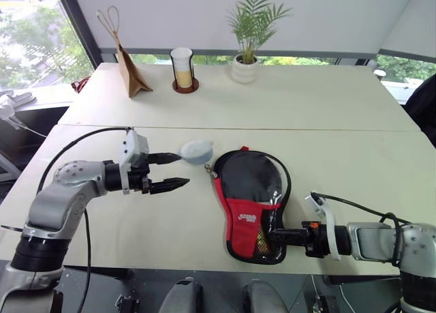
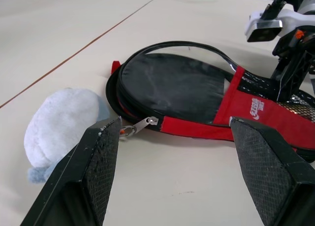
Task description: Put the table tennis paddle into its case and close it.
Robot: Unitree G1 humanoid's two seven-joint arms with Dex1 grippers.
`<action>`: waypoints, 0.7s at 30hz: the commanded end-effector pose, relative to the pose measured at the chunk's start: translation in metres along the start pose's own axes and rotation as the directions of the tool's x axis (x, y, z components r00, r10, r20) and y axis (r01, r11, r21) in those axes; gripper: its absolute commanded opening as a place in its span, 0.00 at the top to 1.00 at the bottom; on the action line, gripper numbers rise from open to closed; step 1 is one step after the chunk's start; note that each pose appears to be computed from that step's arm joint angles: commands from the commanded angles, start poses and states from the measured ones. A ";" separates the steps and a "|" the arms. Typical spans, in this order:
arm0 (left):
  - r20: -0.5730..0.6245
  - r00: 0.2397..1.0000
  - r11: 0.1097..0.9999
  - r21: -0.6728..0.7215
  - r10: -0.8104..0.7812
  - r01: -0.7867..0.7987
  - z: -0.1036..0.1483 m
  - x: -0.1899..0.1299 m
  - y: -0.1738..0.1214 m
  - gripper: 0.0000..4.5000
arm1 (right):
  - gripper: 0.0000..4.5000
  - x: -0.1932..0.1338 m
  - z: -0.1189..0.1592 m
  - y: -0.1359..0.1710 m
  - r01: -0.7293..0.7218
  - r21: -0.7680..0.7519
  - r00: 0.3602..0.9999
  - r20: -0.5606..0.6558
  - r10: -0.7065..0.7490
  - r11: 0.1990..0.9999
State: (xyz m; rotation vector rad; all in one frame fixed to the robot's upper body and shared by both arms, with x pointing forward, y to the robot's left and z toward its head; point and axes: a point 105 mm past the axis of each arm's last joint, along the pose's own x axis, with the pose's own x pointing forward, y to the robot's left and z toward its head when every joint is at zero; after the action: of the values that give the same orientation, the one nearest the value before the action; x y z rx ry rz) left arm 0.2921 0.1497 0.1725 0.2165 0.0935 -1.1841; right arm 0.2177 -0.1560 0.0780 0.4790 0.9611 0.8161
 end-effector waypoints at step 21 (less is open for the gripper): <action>0.007 1.000 0.998 0.057 -0.013 0.013 0.005 0.001 -0.004 0.20 | 0.42 -0.011 0.019 -0.002 0.057 -0.084 0.998 0.031 -0.054 0.995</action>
State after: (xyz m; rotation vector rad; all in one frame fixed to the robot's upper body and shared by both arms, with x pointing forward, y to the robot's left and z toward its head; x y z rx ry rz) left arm 0.2923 0.1495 0.1718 0.2382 0.0836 -1.1822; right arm 0.2258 -0.1584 0.0880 0.4341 0.9347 0.8383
